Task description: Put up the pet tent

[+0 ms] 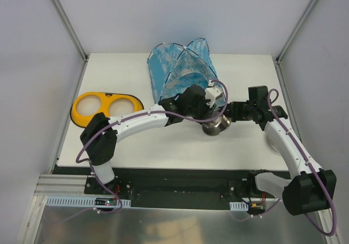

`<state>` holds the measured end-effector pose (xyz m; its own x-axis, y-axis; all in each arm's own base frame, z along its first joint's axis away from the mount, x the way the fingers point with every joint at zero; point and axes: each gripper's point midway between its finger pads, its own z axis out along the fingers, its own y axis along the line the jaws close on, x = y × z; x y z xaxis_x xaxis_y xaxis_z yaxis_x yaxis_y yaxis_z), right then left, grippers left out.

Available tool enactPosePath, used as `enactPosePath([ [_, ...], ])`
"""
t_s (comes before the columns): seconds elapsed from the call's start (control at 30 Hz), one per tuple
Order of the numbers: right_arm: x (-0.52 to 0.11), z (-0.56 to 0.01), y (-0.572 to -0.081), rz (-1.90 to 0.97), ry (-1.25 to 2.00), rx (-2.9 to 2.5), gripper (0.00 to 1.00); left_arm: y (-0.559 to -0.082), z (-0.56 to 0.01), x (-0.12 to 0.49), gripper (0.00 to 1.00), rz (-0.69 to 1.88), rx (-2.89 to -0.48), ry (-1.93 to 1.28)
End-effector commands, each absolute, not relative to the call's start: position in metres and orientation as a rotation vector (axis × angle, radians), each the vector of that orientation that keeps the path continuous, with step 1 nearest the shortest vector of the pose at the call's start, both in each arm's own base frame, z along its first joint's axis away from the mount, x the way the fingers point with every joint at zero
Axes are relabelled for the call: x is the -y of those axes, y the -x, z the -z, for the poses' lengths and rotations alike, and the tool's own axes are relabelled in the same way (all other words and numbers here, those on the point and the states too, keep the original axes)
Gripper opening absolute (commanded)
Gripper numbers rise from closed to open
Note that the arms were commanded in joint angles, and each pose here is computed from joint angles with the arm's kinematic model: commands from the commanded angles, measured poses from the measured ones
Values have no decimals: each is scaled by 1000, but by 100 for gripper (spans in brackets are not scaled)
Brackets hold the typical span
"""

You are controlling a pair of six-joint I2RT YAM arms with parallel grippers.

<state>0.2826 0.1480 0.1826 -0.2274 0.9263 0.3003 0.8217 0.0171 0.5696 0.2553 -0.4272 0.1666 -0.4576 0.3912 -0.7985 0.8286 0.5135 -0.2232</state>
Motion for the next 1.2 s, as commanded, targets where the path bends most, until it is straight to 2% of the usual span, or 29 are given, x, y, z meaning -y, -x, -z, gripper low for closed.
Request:
enactPosePath([
  [0.0,-156,-200,-286,-1064,-1812,-2130,0,-283,-179,422,0,638,-2022,-950],
  [0.1,-152,-197,-285,-983,-1765,-2145,1,-287,-179,419,0,603,-2029,-936],
  [0.33,-140,-204,-285,-887,-1626,-2148,68,-301,-174,396,0,466,-2064,-868],
  [0.37,-138,-212,-287,-891,-1561,-2142,76,-302,-174,391,0,467,-2073,-860],
  [0.43,-130,-229,-289,-863,-1479,-2100,83,-305,-173,377,0,461,-2100,-823],
  [0.6,-88,-250,-288,-656,-1378,-1961,86,-296,-176,330,0,464,-2154,-740],
  [0.73,-61,-244,-282,-500,-1369,-1926,86,-286,-150,262,0,269,-2212,-599],
  [0.87,-51,-231,-283,-436,-1391,-1934,86,-289,-143,186,0,150,-2266,-314],
  [1.17,-46,-213,-294,-365,-1419,-1986,85,-308,-177,37,0,-78,-2132,281],
])
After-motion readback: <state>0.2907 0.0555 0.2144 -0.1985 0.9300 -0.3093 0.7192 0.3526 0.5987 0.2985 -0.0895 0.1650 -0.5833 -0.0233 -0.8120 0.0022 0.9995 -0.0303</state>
